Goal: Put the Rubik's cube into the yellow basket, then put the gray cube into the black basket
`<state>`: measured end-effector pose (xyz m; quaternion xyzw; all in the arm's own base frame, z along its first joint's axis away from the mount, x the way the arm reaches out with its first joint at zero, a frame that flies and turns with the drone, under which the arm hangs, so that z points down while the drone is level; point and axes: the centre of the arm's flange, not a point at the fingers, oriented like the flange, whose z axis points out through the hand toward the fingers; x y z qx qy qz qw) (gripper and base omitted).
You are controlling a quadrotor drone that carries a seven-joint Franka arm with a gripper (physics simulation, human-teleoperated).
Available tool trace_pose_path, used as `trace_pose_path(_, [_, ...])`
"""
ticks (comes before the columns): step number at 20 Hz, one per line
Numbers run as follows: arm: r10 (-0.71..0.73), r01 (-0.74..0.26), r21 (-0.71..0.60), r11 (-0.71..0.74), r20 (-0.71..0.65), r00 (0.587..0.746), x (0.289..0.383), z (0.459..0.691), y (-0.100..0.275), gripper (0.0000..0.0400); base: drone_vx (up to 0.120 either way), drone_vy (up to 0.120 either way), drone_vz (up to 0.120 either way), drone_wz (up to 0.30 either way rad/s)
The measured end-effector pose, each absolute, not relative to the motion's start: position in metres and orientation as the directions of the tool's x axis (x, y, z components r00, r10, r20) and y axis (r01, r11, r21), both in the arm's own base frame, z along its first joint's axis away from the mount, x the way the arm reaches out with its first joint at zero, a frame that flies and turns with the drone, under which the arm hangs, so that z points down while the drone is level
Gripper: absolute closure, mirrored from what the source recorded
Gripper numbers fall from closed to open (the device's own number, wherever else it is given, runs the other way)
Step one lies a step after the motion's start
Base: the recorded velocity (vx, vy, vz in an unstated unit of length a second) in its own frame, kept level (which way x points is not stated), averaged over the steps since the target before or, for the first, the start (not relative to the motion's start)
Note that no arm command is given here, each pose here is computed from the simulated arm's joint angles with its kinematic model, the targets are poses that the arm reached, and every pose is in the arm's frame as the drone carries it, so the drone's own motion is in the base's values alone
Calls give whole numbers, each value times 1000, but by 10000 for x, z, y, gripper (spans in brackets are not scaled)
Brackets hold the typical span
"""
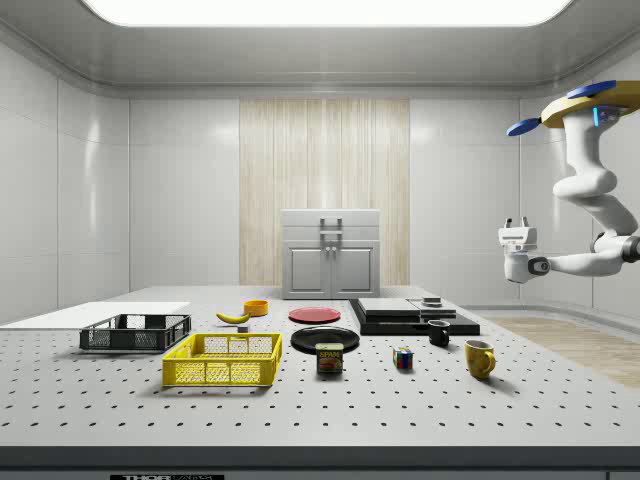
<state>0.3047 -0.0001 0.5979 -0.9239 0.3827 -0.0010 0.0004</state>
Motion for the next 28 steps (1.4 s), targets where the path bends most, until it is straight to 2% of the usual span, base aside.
trace_pose_path(5, [-707, -707, -4, -707, 4, 707, 3009, 6344, -1, 0, 0, 0, 0, 0])
trace_pose_path(13, [-707, -707, -9, -707, 9, 707, 3035, 6760, 0, 0, 0, 0, 0, 0])
trace_pose_path(19, [-707, -707, -12, -707, 12, 707, 3042, 6872, 0, 0, 0, 113, 0, 0])
trace_pose_path(28, [-707, -707, -17, -707, 17, 707, 3039, 6909, 0, 0, 0, 120, 0, 0])
